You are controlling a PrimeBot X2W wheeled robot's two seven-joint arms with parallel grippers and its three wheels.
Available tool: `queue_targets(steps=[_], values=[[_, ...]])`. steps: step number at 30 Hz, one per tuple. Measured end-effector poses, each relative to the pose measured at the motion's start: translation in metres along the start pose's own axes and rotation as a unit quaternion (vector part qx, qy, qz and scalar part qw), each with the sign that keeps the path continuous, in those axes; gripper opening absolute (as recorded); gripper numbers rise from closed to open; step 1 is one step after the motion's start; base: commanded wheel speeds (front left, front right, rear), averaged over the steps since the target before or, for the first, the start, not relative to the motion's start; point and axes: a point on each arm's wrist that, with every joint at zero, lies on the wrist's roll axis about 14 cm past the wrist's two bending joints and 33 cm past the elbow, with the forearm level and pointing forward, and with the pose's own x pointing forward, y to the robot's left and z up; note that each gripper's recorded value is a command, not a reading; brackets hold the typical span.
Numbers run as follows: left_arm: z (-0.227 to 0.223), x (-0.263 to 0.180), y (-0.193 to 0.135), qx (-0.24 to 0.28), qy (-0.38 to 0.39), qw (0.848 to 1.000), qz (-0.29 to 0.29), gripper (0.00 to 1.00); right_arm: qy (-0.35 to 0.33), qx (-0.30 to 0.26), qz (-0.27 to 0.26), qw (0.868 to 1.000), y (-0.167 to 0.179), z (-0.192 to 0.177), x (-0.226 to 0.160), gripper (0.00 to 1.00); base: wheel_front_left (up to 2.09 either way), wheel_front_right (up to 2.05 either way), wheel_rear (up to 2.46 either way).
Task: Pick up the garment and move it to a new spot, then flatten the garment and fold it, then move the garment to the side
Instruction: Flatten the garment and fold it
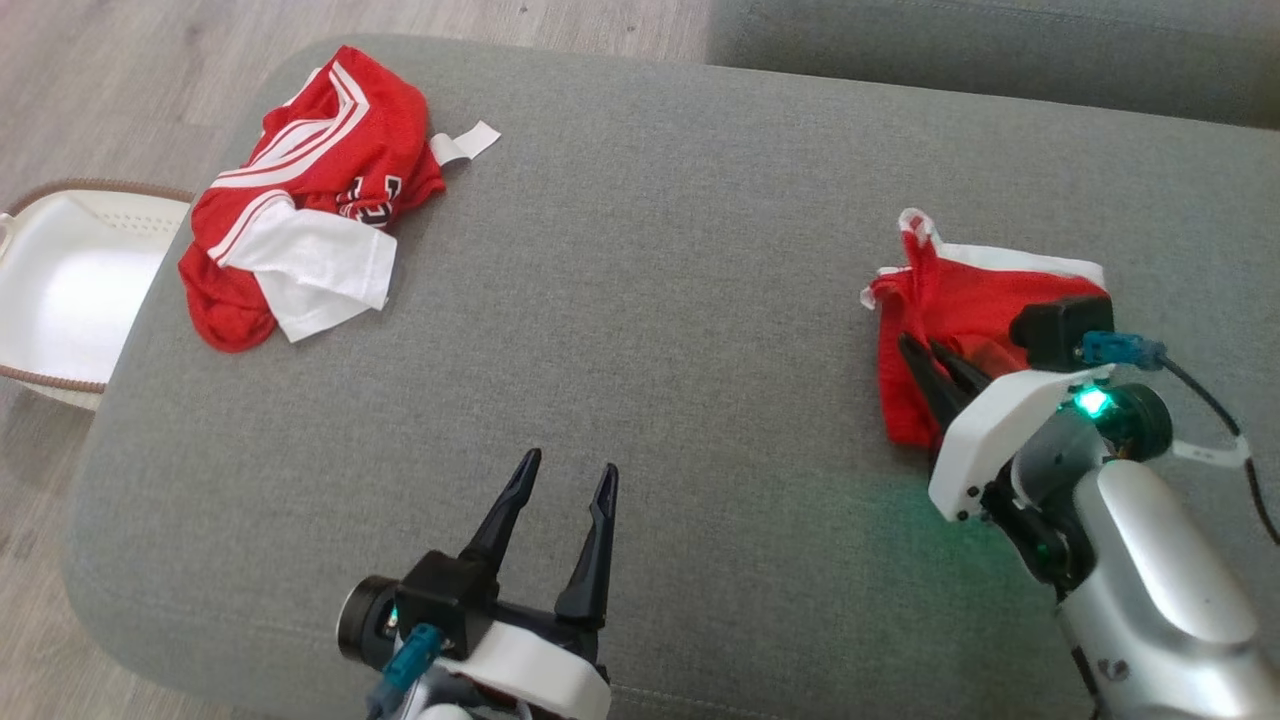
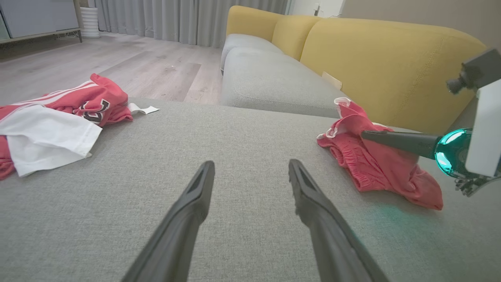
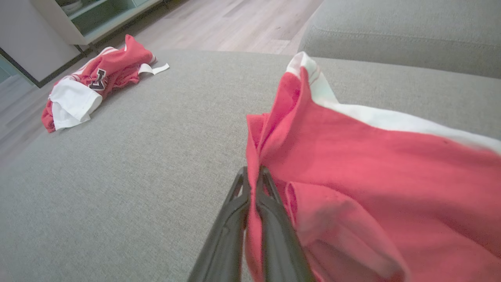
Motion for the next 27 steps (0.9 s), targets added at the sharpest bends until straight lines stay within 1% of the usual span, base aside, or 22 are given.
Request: queue_targets(steps=[5, 8, 11, 16, 17, 18, 20, 23, 27], values=[[0.001, 0.000, -0.005, 0.000, -0.003, 1.000, -0.005, 1.00, -0.052, 0.009, 0.007, 0.999, 0.009, 0.020, -0.004, 1.00, 0.00, 0.00, 0.00], [0.004, 0.000, -0.007, 0.001, -0.008, 1.000, -0.007, 1.00, -0.078, 0.015, -0.005, 0.997, 0.002, 0.026, -0.017, 1.00, 0.00, 0.00, 0.00], [0.007, 0.000, -0.012, 0.001, -0.014, 1.000, -0.016, 1.00, -0.086, 0.042, -0.029, 0.995, -0.013, 0.016, -0.037, 1.00, 0.00, 0.00, 0.00], [0.009, 0.002, -0.022, 0.000, -0.018, 0.999, -0.034, 1.00, -0.079, 0.112, -0.072, 0.988, -0.040, -0.014, -0.075, 1.00, 0.00, 0.00, 0.00], [0.009, 0.002, -0.024, 0.000, -0.018, 0.999, -0.038, 1.00, -0.075, 0.124, -0.077, 0.987, -0.043, -0.019, -0.081, 0.45, 0.00, 0.00, 0.00], [0.009, 0.002, -0.026, -0.001, -0.017, 0.999, -0.041, 1.00, -0.075, 0.137, -0.080, 0.984, -0.046, -0.021, -0.086, 0.00, 0.00, 0.00, 0.00], [0.007, 0.001, -0.028, -0.002, -0.014, 0.999, -0.044, 1.00, -0.075, 0.149, -0.082, 0.983, -0.052, -0.021, -0.091, 0.00, 0.00, 0.00, 0.00], [0.005, 0.001, -0.028, -0.003, -0.011, 0.999, -0.045, 1.00, -0.077, 0.152, -0.085, 0.982, -0.061, -0.015, -0.090, 0.00, 0.00, 0.00, 0.00], [0.001, -0.001, -0.023, -0.003, -0.005, 0.999, -0.037, 1.00, -0.063, 0.146, -0.065, 0.985, -0.055, -0.010, -0.067, 0.00, 0.00, 0.00, 0.00]])
